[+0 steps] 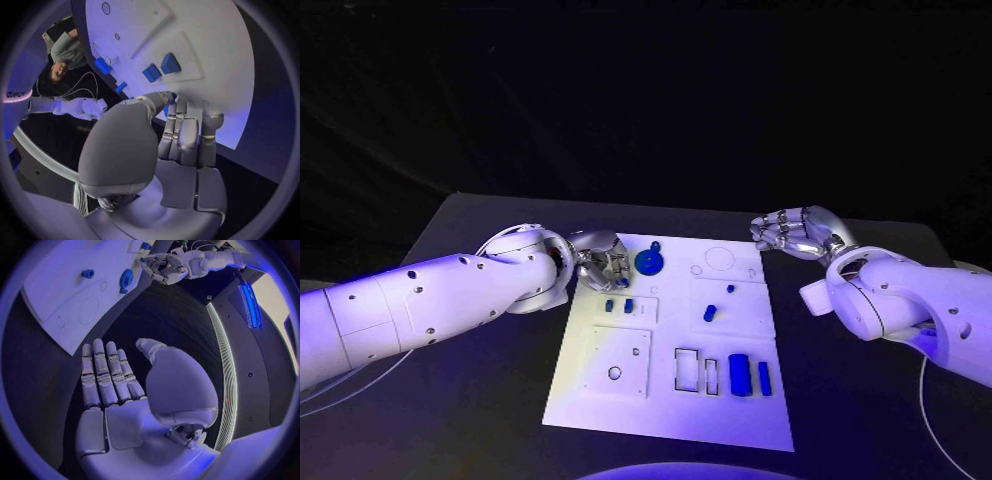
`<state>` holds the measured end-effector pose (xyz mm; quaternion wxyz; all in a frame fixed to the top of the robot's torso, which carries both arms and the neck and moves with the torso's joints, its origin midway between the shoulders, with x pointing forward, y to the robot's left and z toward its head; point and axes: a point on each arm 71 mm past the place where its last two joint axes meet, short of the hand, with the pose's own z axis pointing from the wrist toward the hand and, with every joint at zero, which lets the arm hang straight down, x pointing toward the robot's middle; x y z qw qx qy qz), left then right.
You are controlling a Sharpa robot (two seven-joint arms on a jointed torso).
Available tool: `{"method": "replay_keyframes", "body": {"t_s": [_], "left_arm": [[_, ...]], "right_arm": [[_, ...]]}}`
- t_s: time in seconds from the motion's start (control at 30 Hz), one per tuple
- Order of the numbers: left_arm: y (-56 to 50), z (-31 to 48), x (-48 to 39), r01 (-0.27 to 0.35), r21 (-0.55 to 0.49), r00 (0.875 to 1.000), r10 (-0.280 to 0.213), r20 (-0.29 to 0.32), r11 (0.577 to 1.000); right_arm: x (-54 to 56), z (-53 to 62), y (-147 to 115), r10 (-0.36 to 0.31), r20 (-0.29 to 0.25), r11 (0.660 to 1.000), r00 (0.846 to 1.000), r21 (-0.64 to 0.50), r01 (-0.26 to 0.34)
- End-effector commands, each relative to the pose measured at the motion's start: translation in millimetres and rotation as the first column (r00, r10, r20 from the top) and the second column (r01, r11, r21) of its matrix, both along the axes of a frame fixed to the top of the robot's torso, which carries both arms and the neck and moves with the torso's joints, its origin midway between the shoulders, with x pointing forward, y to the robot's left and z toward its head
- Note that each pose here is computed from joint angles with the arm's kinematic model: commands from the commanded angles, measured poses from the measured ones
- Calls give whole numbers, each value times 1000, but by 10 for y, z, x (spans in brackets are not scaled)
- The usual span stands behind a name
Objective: Assemble the parts on the task board
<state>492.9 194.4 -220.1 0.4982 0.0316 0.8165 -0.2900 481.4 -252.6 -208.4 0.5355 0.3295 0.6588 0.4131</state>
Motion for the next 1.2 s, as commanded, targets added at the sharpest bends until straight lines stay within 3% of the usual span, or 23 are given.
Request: {"method": "replay_keyframes", "body": {"t_s": [0.03,1.2], "left_arm": [[-15,-19,-15,11,4,1000,-11,-18,1000],[-2,-14,-5,11,-11,1000,-11,-13,1000]], "right_arm": [[-6,2,17,19,4,1000,1000,0,-19],[-5,-10,13,18,2,1000,1000,0,-18]]}}
